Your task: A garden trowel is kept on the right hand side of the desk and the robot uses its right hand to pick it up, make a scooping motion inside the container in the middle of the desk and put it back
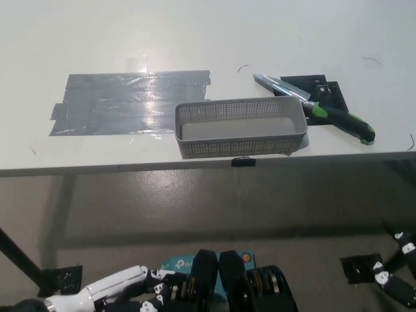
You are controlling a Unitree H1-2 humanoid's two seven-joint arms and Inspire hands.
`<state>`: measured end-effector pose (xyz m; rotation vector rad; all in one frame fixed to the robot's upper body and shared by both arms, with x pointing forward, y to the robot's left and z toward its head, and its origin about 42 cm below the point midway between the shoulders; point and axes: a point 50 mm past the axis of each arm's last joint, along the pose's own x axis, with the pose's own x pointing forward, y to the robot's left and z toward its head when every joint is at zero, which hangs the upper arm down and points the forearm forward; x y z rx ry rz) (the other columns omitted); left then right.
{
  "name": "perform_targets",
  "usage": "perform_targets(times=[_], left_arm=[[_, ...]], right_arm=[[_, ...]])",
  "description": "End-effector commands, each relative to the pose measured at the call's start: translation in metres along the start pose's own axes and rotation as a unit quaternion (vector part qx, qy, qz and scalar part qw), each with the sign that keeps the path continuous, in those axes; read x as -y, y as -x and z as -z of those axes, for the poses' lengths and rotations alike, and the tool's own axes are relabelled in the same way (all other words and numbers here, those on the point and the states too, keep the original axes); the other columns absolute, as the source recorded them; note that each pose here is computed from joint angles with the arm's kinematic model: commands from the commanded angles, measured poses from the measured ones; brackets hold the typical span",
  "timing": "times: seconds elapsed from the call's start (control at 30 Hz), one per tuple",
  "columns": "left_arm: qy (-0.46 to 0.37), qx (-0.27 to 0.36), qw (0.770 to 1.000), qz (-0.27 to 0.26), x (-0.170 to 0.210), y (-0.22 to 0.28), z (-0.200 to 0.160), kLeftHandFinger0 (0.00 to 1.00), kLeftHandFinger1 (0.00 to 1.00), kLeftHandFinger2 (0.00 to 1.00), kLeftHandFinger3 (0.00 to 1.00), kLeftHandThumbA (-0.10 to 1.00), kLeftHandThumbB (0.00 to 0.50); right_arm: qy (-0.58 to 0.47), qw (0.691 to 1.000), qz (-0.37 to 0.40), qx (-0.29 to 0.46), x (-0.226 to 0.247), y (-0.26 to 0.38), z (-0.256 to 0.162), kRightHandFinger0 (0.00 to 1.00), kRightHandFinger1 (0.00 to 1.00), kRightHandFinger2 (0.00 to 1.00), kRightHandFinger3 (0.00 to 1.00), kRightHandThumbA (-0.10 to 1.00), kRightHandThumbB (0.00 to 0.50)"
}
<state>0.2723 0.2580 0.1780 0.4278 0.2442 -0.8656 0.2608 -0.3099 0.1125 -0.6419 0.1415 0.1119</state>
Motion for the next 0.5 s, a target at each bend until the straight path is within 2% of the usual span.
perform_targets(times=[0.0, 0.2, 0.4, 0.47], left_arm=[[-0.001, 0.003, 1.0, -0.018, -0.009, 0.001, -0.002, 1.0, 1.0, 1.0, 1.0, 1.0, 0.487], [0.011, 0.003, 0.999, -0.03, -0.01, 0.003, 0.005, 1.0, 1.0, 1.0, 1.0, 1.0, 0.5], [0.018, 0.006, 0.999, -0.033, -0.012, 0.001, 0.004, 1.0, 1.0, 1.0, 1.0, 1.0, 0.5], [0.024, 0.008, 0.999, -0.032, -0.014, -0.001, 0.003, 1.0, 1.0, 1.0, 1.0, 1.0, 0.489]], right_arm=[[0.01, 0.999, 0.022, 0.035, 0.014, -0.009, -0.01, 1.0, 1.0, 1.0, 1.0, 0.22, 0.235], [0.018, 0.999, 0.013, 0.042, 0.014, -0.016, -0.012, 1.0, 1.0, 1.0, 1.0, 0.25, 0.246], [0.016, 0.999, 0.014, 0.04, 0.017, -0.022, -0.015, 1.0, 1.0, 1.0, 1.0, 0.21, 0.239], [0.018, 0.999, 0.016, 0.039, 0.02, -0.026, -0.016, 1.0, 1.0, 1.0, 1.0, 0.24, 0.244]])
